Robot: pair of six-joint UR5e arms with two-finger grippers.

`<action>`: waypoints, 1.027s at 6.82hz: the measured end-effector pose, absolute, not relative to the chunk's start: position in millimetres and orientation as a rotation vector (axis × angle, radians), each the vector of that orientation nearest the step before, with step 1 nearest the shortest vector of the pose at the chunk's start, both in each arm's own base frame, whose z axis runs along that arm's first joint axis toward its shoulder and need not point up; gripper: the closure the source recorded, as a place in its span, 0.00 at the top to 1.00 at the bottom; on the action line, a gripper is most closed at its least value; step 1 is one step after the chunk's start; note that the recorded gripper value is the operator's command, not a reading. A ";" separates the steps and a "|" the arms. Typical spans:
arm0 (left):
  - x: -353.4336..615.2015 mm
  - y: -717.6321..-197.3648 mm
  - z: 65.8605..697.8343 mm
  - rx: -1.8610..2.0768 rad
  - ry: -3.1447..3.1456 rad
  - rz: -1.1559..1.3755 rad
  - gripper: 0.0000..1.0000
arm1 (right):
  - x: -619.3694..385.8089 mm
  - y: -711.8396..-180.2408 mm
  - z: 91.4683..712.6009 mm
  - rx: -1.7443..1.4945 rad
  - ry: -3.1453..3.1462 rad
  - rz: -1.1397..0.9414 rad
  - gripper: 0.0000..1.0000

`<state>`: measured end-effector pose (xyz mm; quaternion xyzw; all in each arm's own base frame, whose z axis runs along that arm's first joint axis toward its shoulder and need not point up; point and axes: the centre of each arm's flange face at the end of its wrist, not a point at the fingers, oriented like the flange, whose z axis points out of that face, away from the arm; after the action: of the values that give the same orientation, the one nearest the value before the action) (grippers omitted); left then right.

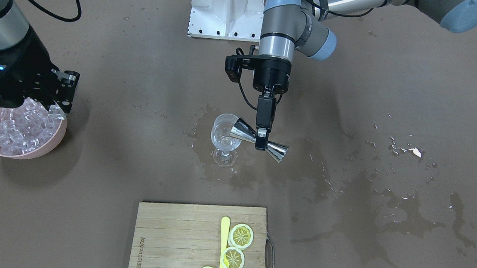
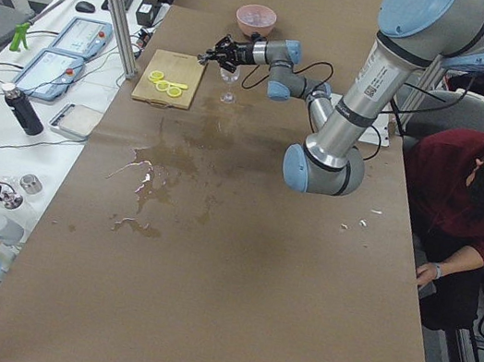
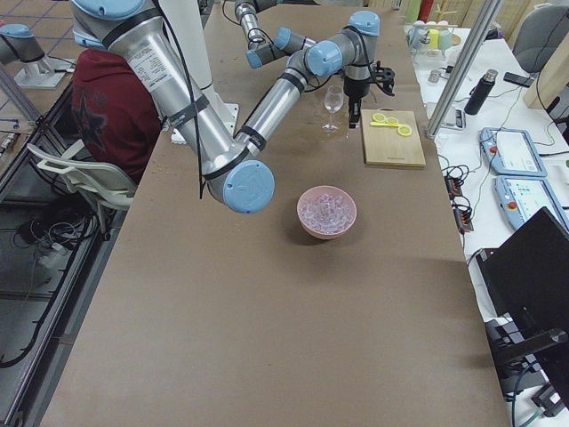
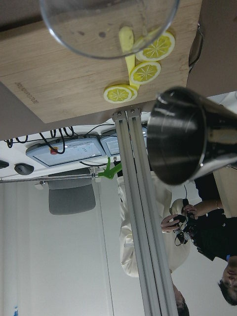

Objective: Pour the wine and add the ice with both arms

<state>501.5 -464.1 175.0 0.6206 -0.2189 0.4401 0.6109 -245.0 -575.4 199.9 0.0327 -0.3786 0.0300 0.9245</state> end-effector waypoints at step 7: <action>459.6 -482.7 156.3 1.527 -0.210 0.790 0.00 | -296.7 -600.3 150.1 0.051 -0.783 0.049 0.23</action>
<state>459.6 -482.7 156.3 0.6717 -0.0925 0.3475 0.6477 -296.7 -600.3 150.1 0.0247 -0.3814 0.0240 0.9238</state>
